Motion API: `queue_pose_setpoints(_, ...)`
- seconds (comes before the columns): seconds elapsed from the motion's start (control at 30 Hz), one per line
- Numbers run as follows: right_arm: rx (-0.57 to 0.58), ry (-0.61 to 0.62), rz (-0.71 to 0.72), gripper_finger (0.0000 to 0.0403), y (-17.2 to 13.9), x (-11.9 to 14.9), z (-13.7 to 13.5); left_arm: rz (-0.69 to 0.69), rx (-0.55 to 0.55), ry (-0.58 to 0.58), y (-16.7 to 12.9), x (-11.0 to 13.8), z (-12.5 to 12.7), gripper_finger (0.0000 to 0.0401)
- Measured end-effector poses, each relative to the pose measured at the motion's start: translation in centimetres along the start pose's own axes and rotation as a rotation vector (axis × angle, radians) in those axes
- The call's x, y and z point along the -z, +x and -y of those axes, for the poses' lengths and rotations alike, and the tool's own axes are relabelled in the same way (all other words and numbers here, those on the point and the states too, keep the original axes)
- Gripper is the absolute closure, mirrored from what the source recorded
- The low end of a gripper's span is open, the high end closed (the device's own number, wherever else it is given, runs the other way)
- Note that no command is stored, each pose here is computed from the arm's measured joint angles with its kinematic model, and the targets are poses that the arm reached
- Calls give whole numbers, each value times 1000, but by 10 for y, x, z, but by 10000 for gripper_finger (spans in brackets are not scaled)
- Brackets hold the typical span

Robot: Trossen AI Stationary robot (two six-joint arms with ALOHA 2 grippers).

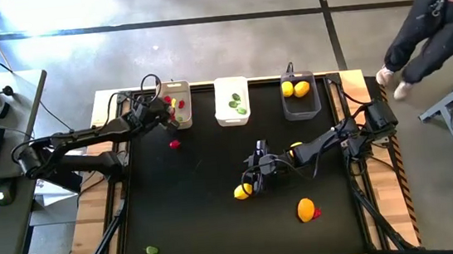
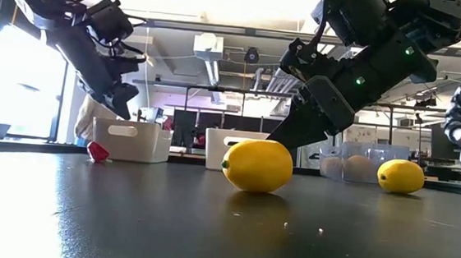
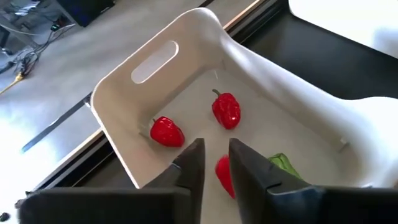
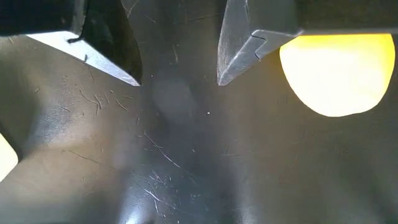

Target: Sort produce into baskets

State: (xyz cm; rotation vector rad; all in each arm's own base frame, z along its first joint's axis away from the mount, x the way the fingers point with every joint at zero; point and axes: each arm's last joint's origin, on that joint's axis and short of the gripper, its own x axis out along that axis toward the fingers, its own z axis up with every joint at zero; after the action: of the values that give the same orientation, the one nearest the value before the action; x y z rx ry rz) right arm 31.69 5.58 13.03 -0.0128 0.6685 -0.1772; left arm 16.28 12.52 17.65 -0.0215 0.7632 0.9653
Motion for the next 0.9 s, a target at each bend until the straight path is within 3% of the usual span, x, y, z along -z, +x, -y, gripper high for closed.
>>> queue_pose_setpoints(0.17, 0, 0, 0, 203, 0, 0, 0, 2, 14, 18, 0, 0, 1, 297)
queue_pose_setpoints(0.3, 12, 4, 2, 203, 0, 0, 0, 34, 30, 64, -2, -3, 5, 290)
queue_pose_setpoints(0.57, 63, -7, 3, 203, 0, 0, 2, 222, 133, 86, -17, -16, 32, 356)
queue_pose_setpoints(0.73, 55, -10, -5, 204, 0, 1, 2, 365, 233, 89, -23, 4, 50, 396)
queue_pose_setpoints(0.9, 46, -10, -9, 235, 0, 1, 1, 408, 391, 108, -28, 25, 62, 399)
